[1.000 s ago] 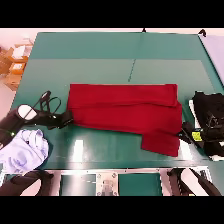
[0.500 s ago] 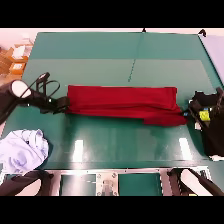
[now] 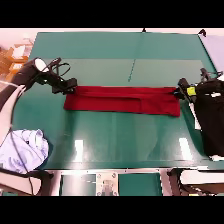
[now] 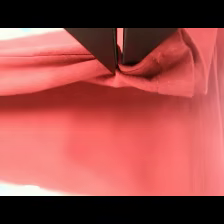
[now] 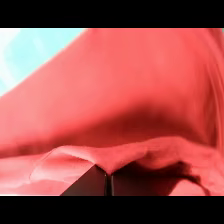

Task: Fold the shirts.

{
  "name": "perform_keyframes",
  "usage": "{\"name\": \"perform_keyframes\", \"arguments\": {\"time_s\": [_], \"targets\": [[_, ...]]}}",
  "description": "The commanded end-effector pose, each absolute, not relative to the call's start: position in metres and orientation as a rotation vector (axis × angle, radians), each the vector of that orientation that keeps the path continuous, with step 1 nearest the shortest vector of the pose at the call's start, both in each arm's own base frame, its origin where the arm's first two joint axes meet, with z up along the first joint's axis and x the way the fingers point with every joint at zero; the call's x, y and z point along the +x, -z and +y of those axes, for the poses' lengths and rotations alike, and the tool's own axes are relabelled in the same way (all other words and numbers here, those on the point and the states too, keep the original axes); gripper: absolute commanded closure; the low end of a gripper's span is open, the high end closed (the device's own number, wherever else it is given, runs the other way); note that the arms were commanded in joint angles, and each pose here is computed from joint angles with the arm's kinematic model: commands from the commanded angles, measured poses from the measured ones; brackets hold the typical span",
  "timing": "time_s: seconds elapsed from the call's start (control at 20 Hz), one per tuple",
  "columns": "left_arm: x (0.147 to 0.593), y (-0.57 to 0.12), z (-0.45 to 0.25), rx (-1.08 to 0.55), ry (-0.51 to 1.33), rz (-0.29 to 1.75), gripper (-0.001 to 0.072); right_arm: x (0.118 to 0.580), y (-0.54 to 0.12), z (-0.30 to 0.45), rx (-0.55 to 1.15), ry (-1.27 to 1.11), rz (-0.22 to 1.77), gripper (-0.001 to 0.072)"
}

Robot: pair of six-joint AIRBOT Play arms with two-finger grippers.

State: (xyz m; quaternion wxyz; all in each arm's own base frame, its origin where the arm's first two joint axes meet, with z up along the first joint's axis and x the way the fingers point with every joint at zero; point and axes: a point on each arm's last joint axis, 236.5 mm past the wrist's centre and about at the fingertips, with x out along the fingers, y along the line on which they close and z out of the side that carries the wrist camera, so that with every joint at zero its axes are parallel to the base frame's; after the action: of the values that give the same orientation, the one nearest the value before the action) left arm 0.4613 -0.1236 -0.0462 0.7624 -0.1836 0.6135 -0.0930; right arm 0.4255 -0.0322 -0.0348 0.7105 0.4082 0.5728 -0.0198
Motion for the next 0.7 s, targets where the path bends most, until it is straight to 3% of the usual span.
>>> {"name": "perform_keyframes", "arguments": {"time_s": [0.0, 0.05, 0.1, 0.25, 0.3, 0.35, 0.4, 0.5, 0.55, 0.65], "targets": [[0.491, 0.073, -0.131, -0.44, 0.202, 1.329, 0.0682, 0.459, 0.072, -0.034, 0.932, 0.056, 1.258, 0.0696], [0.497, 0.073, -0.133, -0.463, 0.202, 1.304, 0.0681, 0.464, 0.075, -0.034, 0.938, 0.047, 1.247, 0.0694], [0.503, 0.071, -0.135, -0.481, 0.203, 1.28, 0.0622, 0.468, 0.073, -0.033, 0.934, 0.031, 1.237, 0.0678], [0.509, 0.048, -0.131, -0.478, 0.225, 1.277, 0.0622, 0.475, 0.037, -0.049, 0.87, -0.052, 1.212, 0.043], [0.515, 0.032, -0.123, -0.457, 0.237, 1.262, 0.0366, 0.473, 0.02, -0.061, 0.84, -0.084, 1.212, 0.0336], [0.525, 0.012, -0.112, -0.461, 0.236, 1.229, 0.0001, 0.468, 0.01, -0.079, 0.812, -0.074, 1.22, 0.0244], [0.536, -0.008, -0.101, -0.472, 0.232, 1.188, 0.0001, 0.46, 0.006, -0.098, 0.796, -0.047, 1.231, 0.0169], [0.549, -0.042, -0.078, -0.51, 0.201, 1.131, 0.0002, 0.437, 0.014, -0.125, 0.776, -0.028, 1.274, 0.0156], [0.551, -0.052, -0.07, -0.513, 0.196, 1.116, 0.0002, 0.425, 0.024, -0.134, 0.787, -0.02, 1.312, 0.0086], [0.547, -0.058, -0.061, -0.516, 0.194, 1.128, 0.0002, 0.408, 0.049, -0.137, 0.8, -0.068, 1.374, 0.007]]}}
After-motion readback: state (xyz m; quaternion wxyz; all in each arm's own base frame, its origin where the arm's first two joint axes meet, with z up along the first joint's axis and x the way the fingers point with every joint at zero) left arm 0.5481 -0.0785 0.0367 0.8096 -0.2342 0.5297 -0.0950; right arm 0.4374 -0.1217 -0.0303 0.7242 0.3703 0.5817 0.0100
